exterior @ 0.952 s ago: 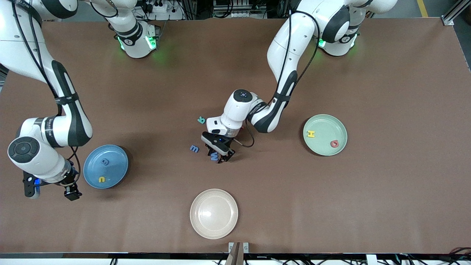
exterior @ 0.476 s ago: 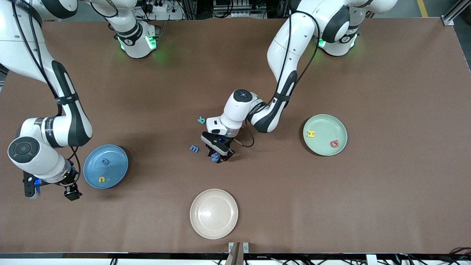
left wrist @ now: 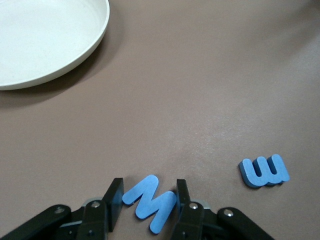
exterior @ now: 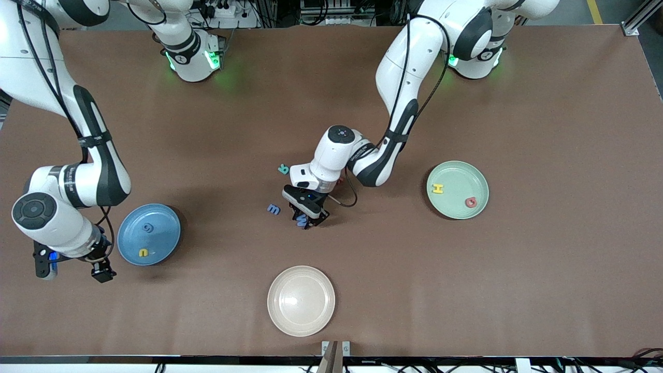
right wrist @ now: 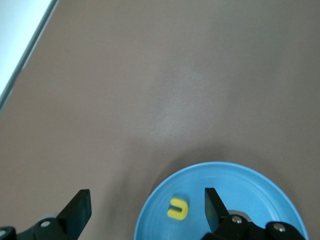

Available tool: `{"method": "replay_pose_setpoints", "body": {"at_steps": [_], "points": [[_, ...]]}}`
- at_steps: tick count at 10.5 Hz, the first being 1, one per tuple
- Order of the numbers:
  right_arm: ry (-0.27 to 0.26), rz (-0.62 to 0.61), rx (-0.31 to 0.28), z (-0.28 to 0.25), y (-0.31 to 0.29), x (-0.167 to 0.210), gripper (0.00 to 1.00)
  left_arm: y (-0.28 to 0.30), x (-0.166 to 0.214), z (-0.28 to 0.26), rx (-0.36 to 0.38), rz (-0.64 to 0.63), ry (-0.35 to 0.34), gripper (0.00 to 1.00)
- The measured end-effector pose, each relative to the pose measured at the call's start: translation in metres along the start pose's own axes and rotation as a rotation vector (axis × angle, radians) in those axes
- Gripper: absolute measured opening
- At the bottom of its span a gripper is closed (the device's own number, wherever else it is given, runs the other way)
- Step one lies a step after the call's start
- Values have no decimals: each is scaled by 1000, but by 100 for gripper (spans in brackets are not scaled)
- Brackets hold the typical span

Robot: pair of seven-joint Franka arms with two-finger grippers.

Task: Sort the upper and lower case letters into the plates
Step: 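Lower the left gripper and grasp the blue W, then drop the W on the green plate while the right gripper reaches letters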

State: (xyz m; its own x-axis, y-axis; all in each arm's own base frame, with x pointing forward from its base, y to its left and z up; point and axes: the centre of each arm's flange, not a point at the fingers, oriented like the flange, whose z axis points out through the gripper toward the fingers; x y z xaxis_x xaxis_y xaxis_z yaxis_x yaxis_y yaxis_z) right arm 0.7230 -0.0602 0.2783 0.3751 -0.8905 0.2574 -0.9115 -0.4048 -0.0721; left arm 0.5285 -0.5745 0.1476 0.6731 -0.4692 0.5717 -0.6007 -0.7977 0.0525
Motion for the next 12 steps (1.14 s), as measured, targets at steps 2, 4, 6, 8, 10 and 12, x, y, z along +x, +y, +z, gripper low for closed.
{"method": "replay_pose_setpoints", "body": {"at_steps": [2, 4, 6, 8, 10, 12], "points": [[-4, -39, 25, -12, -18, -26, 100, 0, 13, -9, 10, -4, -27, 48], [-18, -69, 42, -21, -31, -48, 100, -1, 32, -29, 30, -11, -81, 48], [-30, -89, 54, -25, -37, -61, 100, -16, 48, -45, 52, -23, -123, 48], [-56, -192, 72, -36, -53, -106, 100, -67, 54, -50, 51, -2, -221, 48], [-93, -350, 59, -48, -66, -163, 100, -135, 57, -63, 14, 31, -357, 48], [-121, -575, 75, -62, -74, -205, 100, -196, 58, -97, -11, 99, -538, 48]]}}
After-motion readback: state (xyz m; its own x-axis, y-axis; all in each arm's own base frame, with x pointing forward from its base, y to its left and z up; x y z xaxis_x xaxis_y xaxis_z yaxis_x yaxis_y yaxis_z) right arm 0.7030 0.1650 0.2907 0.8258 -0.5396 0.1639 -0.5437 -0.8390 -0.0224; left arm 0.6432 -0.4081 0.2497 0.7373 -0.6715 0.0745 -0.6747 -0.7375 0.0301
